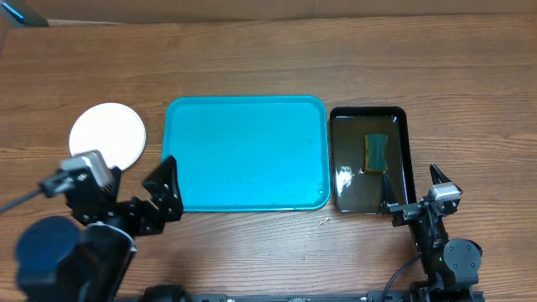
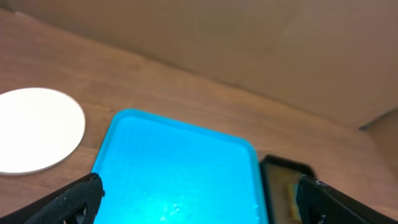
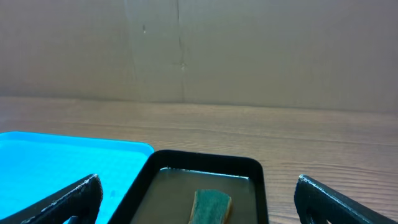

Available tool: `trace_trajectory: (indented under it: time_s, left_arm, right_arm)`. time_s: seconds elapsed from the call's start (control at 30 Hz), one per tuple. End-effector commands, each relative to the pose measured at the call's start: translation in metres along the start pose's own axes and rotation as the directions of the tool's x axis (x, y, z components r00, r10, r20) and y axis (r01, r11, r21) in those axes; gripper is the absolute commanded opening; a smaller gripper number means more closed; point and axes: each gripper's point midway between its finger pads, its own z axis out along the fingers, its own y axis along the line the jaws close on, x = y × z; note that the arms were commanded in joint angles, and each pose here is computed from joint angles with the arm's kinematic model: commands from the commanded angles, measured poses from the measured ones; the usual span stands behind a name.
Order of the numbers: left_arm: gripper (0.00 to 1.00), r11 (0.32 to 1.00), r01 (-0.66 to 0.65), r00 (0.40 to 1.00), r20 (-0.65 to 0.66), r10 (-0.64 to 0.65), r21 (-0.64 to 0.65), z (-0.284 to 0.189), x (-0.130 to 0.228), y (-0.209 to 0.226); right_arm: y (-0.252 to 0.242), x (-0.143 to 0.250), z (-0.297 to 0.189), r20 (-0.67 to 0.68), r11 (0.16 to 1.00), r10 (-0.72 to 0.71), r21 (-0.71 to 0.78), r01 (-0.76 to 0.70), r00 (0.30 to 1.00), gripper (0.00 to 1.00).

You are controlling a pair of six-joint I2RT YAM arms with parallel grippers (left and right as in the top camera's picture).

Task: Clean dirty plates on tray and stack at the side

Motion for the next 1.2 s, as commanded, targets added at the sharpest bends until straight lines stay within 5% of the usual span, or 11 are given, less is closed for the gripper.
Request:
trace_trajectory:
  time_s: [0.0, 0.27, 0.5, 0.67, 1.17]
  left_arm:
    - [1.0, 0.998, -0.031, 0.998, 0.061, 0.034, -0.049, 0.003, 0.013, 0.017]
    - [1.0, 0.995, -0.057, 0.922, 0.387, 0.019, 0.088, 0.005, 0.001, 0.011]
    - [1.0, 0.96, -0.185, 0.662, 0.748, -0.036, 0.21, -0.043, -0.03, -0.007]
    - [1.0, 0.943, -0.236, 0.509, 0.856, -0.085, 0.234, -0.066, -0.035, -0.008]
    - [1.0, 0.978, -0.127, 0.667, 0.745, -0.039, 0.164, 0.029, 0.028, 0.04]
  right_arm:
    - [0.002, 0.002, 0.0, 0.003, 1.0, -0.005, -0.009, 0.005, 1.0, 1.0]
    - [0.002, 0.002, 0.0, 0.003, 1.0, -0.005, -0.009, 0.005, 1.0, 1.0]
    - [0.002, 0.002, 0.0, 0.003, 1.0, -0.005, -0.009, 0.005, 1.0, 1.0]
    - [0.002, 0.002, 0.0, 0.003, 1.0, -0.005, -0.009, 0.005, 1.0, 1.0]
    - [0.002, 0.002, 0.0, 0.003, 1.0, -0.005, -0.009, 0.005, 1.0, 1.0]
